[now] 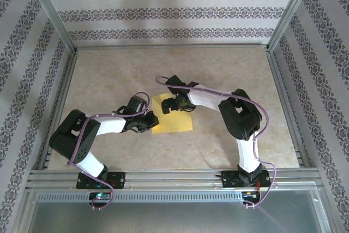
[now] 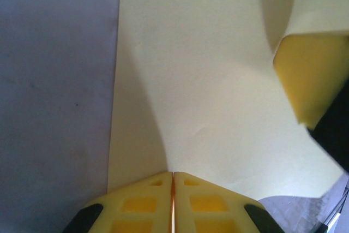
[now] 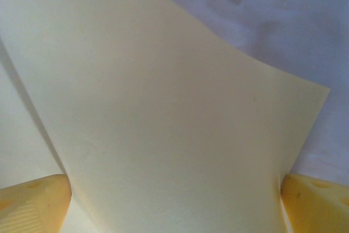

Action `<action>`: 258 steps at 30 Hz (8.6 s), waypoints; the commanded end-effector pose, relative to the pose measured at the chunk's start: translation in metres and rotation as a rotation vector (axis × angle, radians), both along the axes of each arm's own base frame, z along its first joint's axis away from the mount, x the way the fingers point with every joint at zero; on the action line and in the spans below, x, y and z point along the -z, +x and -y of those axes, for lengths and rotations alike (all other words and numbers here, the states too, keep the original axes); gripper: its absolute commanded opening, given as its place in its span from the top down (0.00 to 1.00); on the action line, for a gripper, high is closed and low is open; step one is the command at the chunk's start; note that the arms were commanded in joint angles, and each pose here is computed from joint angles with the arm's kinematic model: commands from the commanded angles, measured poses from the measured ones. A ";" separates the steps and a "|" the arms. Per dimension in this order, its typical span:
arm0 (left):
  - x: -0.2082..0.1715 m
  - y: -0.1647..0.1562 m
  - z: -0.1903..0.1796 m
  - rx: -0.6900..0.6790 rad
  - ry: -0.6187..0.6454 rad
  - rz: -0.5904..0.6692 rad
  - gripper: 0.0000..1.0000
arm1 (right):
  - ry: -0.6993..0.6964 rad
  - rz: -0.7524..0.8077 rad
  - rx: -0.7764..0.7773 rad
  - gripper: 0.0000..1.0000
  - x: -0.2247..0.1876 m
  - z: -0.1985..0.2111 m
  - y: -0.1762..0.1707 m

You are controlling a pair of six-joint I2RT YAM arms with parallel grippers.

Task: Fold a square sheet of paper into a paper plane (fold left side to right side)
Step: Pick up the square sheet of paper from the center of the table, then place a square sheet of paper at the center of the table, then first fold in half a square sheet of paper at the center of the table.

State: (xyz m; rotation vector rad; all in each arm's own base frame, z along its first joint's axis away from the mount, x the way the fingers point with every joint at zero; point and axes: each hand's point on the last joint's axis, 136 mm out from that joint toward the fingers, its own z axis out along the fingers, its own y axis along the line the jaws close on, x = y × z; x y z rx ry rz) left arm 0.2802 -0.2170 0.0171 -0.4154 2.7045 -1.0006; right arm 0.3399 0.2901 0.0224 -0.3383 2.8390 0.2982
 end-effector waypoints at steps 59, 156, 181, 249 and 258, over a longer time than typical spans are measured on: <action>-0.181 0.000 -0.078 -0.027 -0.425 0.544 0.26 | 0.559 0.058 -0.092 0.64 -0.105 -0.008 -0.007; -0.060 0.002 -0.052 0.172 0.020 0.154 1.00 | 0.391 0.220 0.139 0.11 -0.155 0.085 -0.012; -0.061 -0.004 -0.063 0.169 0.106 0.139 1.00 | 0.475 -0.157 0.100 0.85 -0.051 -0.014 -0.032; -0.088 0.013 -0.023 0.179 -0.087 0.176 0.48 | 0.193 -0.221 0.089 0.97 0.019 -0.003 -0.051; -0.093 0.014 -0.011 0.206 -0.103 0.186 0.40 | 0.199 -0.217 0.088 0.97 0.019 -0.004 -0.050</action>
